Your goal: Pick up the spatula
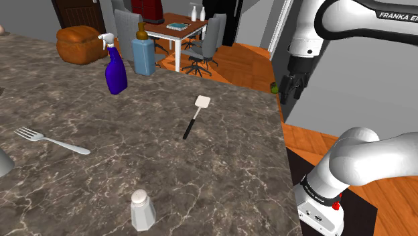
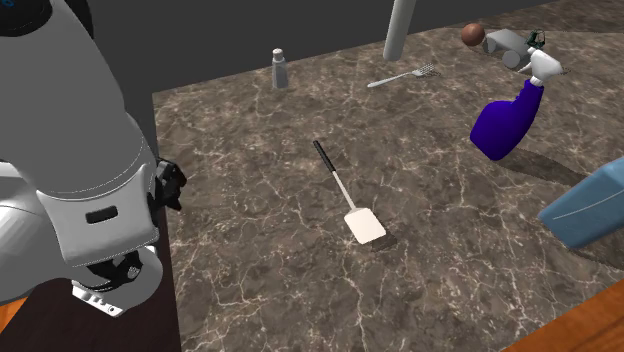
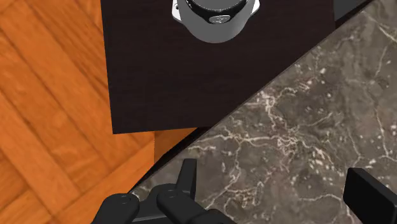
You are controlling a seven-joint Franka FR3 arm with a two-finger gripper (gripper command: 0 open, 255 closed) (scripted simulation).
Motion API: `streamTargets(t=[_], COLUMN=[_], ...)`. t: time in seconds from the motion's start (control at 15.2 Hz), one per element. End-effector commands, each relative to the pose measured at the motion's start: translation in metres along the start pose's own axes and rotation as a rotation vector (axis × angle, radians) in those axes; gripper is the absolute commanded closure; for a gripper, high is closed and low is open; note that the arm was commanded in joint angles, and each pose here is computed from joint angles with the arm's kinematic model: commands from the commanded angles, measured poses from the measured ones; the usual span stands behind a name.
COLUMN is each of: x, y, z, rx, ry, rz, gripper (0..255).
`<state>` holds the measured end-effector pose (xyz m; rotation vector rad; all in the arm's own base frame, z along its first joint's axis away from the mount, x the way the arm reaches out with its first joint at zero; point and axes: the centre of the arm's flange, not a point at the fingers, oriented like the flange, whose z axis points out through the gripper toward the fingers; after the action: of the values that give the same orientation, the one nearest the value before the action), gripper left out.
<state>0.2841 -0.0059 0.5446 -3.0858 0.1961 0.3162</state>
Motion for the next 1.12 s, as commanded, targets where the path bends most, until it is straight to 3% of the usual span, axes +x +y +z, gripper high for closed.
streamTargets(t=[0.0, 1.06], x=[0.000, 0.092], y=[0.000, -0.172], z=[0.000, 0.031], rx=[0.000, 0.056], ry=[0.000, 0.080], rz=[0.000, 0.495], gripper=[0, 0])
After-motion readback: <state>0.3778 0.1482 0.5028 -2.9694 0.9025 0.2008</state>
